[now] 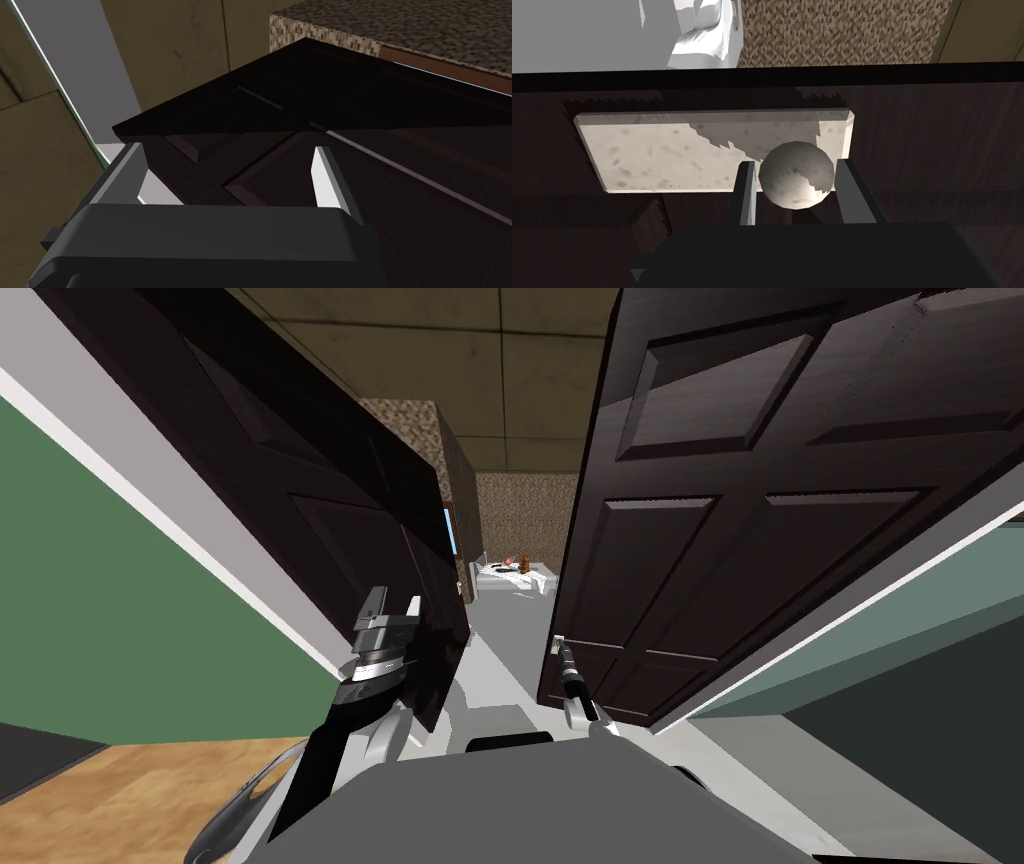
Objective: Push the door open
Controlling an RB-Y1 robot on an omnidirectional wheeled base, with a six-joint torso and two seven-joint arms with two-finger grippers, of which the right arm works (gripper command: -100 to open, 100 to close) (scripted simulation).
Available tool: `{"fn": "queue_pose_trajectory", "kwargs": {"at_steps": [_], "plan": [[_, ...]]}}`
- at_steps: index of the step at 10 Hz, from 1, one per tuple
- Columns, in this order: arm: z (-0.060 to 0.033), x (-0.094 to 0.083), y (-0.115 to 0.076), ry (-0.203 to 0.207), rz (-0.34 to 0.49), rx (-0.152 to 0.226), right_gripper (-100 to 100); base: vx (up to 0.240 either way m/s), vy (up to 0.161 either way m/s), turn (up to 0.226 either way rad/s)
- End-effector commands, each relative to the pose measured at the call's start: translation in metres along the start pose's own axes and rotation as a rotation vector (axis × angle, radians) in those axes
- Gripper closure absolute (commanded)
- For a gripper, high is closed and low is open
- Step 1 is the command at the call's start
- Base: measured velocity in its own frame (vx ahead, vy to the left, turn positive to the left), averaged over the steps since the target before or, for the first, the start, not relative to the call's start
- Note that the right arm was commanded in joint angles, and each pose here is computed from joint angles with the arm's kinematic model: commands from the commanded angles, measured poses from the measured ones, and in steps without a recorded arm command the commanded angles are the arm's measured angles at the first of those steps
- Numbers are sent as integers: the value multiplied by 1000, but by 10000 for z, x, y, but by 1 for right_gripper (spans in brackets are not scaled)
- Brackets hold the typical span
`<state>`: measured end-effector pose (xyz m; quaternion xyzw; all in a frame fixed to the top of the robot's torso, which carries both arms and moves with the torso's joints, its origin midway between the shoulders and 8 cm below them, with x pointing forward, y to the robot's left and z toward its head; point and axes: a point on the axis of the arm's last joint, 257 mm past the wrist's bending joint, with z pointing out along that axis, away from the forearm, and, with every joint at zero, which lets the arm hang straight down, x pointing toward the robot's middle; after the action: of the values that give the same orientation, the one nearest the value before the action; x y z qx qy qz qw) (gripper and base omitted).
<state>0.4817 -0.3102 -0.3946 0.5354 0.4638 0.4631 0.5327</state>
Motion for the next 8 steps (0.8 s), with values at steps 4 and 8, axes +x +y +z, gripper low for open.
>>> {"fn": "queue_pose_trajectory", "kwargs": {"at_steps": [4,8], "plan": [[-13,-306,18,-63,-6,-4,100,124,24,-24],[-28,-501,21,-109,-6,-4,100,167,43,-57]]}}
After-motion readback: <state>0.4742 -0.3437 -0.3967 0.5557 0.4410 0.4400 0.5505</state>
